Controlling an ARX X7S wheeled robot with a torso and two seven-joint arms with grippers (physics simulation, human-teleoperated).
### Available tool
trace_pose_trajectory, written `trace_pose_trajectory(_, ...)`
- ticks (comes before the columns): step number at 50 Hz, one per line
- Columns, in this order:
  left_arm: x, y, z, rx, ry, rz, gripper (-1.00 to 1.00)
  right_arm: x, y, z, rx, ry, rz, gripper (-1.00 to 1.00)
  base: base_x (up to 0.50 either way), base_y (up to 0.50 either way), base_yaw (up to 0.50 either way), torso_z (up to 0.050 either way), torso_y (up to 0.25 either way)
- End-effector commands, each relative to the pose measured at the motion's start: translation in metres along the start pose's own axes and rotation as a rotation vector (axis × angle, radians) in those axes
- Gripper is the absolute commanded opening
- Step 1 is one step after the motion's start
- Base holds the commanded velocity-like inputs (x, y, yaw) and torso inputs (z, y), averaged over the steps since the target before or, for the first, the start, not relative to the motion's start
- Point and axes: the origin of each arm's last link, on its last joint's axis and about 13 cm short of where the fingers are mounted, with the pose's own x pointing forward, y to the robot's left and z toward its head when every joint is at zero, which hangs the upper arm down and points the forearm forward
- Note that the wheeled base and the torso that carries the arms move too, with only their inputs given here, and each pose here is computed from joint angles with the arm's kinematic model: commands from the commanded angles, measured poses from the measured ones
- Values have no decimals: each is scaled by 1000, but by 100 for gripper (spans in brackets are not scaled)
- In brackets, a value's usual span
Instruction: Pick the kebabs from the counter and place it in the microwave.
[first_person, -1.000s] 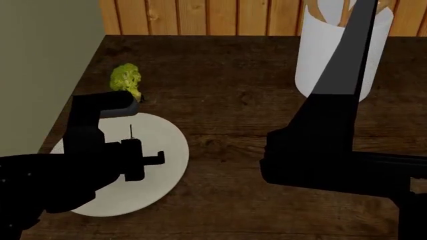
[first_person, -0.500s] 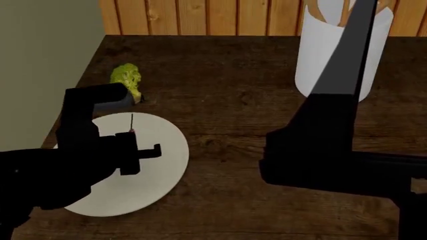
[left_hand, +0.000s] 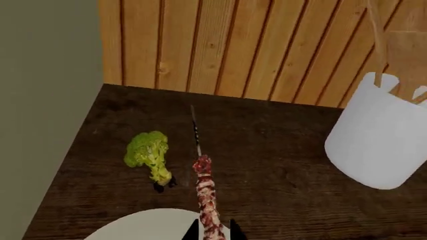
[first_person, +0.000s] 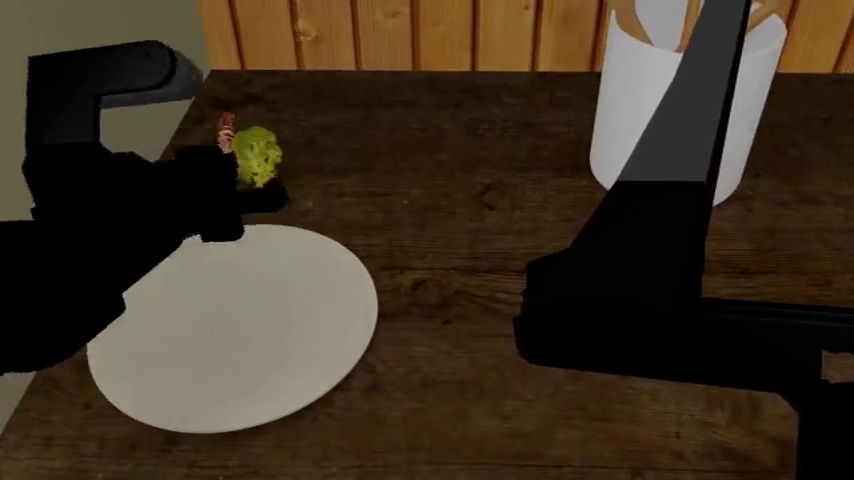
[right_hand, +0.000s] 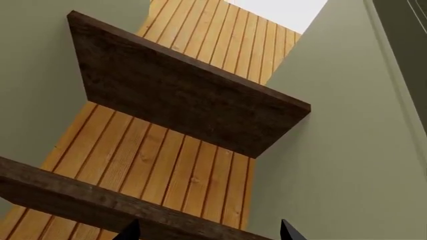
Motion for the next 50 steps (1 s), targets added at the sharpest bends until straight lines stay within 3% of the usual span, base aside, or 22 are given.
trace_pose_trajectory(1,-19,-5,18,51,-283,-42,-100,0,-1,0,2,-2,-2,100,0,0,0,0,0)
trace_pose_trajectory(15,-40,-11,38,50,-604,-87,-100,0,-1,0,2,-3,-4,100,0,0,0,0,0)
trace_pose_trajectory(23,-56,-15,54,74,-701,-95,-100,0,-2,0,5,-7,-6,100,0,0,0,0,0)
trace_pose_trajectory(39,-85,-30,89,93,-780,-129,-100,0,-5,0,14,-18,-15,100,0,0,0,0,0)
trace_pose_trajectory(50,-96,-40,133,135,-830,-114,-100,-1,-5,0,22,-21,-18,100,0,0,0,0,0)
